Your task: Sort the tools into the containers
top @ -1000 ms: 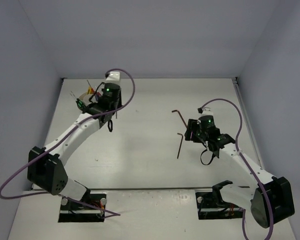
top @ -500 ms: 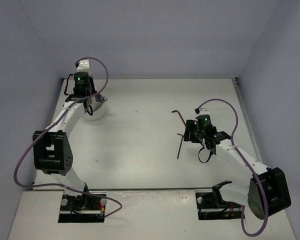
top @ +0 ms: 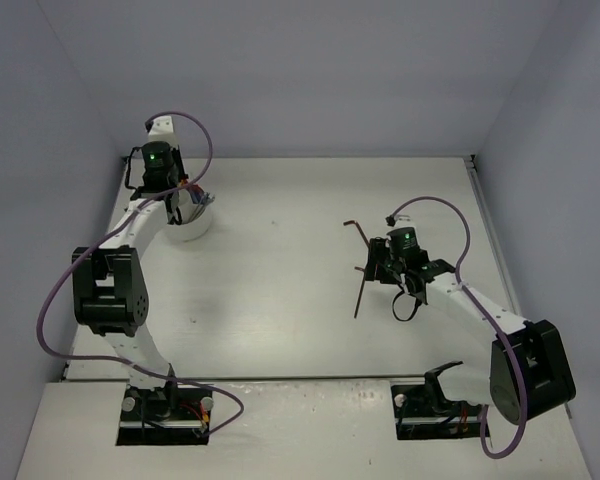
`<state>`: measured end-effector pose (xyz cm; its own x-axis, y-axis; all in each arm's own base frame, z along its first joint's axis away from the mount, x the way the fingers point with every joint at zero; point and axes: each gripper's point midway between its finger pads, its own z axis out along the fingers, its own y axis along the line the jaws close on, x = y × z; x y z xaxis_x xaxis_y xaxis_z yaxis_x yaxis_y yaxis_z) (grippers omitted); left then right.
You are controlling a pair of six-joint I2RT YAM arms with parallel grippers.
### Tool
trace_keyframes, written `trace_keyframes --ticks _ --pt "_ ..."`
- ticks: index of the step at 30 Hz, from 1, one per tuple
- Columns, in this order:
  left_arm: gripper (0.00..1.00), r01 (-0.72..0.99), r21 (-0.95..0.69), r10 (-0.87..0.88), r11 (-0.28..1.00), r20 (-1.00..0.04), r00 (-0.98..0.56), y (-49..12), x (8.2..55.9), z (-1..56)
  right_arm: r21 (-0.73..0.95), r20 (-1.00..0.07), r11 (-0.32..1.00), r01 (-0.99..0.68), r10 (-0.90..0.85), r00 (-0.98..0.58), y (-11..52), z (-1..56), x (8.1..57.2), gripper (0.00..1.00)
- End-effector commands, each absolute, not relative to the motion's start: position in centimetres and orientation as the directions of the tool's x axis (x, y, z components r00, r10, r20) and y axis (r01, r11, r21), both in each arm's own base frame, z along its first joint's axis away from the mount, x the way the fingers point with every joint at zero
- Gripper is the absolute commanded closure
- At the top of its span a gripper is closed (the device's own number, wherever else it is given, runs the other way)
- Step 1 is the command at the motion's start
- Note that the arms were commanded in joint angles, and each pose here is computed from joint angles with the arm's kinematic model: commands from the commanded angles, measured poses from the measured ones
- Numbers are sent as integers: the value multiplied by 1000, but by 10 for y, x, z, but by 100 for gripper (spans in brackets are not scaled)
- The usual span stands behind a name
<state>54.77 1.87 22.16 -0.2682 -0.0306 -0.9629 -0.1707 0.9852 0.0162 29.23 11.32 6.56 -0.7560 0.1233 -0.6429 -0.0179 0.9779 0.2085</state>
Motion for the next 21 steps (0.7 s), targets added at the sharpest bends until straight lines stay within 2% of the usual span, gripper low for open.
trace_keyframes --ticks 1,5,10,12,14,17,21 --pt "100 -174 -4 -29 985 -990 -140 22 562 243 219 -690 976 -22 139 -710 115 81 311 46" --pt "100 -182 -21 -50 983 -986 -158 23 559 229 222 -692 975 -22 142 -707 116 82 312 46" --pt "80 -201 -41 -74 979 -984 -163 24 550 226 227 -693 974 -19 147 -706 117 82 312 46" --pt "67 -204 -47 -82 978 -983 -165 24 543 226 232 -693 973 -18 152 -704 117 82 312 46" --pt "60 -204 -62 -96 977 -983 -157 23 538 230 237 -695 971 -17 157 -702 117 84 311 46" --pt "46 -195 -70 -95 978 -989 -118 20 526 252 250 -695 968 -19 166 -700 119 86 310 47" --pt "35 -190 -65 -77 980 -996 -54 16 502 301 265 -668 964 -16 171 -724 123 82 308 48"
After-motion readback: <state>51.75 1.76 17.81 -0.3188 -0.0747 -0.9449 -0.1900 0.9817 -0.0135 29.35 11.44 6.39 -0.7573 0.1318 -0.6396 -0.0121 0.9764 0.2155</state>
